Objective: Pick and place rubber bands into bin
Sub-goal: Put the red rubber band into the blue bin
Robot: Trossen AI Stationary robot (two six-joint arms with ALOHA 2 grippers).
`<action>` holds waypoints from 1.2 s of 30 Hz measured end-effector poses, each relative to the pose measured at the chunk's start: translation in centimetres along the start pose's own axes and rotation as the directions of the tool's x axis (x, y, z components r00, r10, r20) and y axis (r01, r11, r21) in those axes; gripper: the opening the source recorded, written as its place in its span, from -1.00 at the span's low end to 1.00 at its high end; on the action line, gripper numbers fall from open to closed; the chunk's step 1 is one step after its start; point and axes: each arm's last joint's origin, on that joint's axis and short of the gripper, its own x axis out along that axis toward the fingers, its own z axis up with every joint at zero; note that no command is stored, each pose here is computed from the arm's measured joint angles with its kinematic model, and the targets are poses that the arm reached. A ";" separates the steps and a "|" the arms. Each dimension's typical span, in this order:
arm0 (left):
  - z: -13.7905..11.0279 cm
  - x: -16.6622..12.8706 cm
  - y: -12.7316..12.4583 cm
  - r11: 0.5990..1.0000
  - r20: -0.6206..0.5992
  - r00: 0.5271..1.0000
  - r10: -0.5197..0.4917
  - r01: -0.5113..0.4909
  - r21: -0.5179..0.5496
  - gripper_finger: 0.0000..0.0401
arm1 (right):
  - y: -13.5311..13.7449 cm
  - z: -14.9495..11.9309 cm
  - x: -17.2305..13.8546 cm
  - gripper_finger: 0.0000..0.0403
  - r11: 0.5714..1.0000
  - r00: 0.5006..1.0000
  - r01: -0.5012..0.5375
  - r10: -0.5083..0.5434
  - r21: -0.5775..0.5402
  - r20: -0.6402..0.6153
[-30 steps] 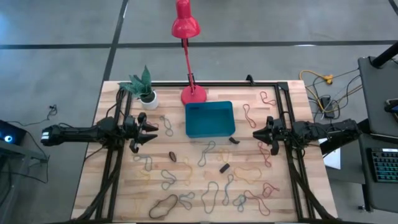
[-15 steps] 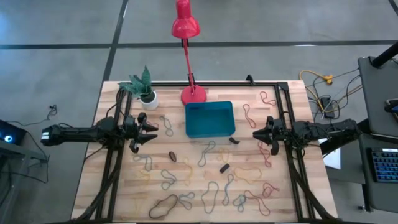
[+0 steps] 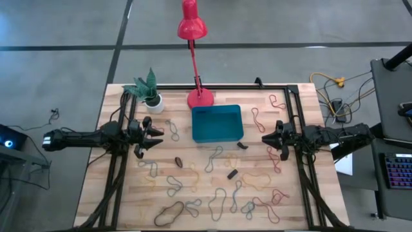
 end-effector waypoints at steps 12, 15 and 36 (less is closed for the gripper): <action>0.0 0.0 0.0 1.000 -0.002 1.000 0.002 -0.002 0.000 -0.30 | 1.7 3.7 0.2 -0.70 0.901 0.904 -0.258 0.099 0.348 0.415; 0.0 0.0 0.0 1.000 -0.002 1.000 0.002 -0.002 0.000 -0.30 | 1.7 4.1 0.9 -0.70 0.919 0.910 -0.135 -0.033 0.369 0.414; 2.8 -0.4 -0.9 0.949 0.290 0.952 -0.095 0.174 -0.261 -0.30 | 5.6 11.7 6.1 -0.70 0.840 0.824 0.333 -0.480 0.428 0.302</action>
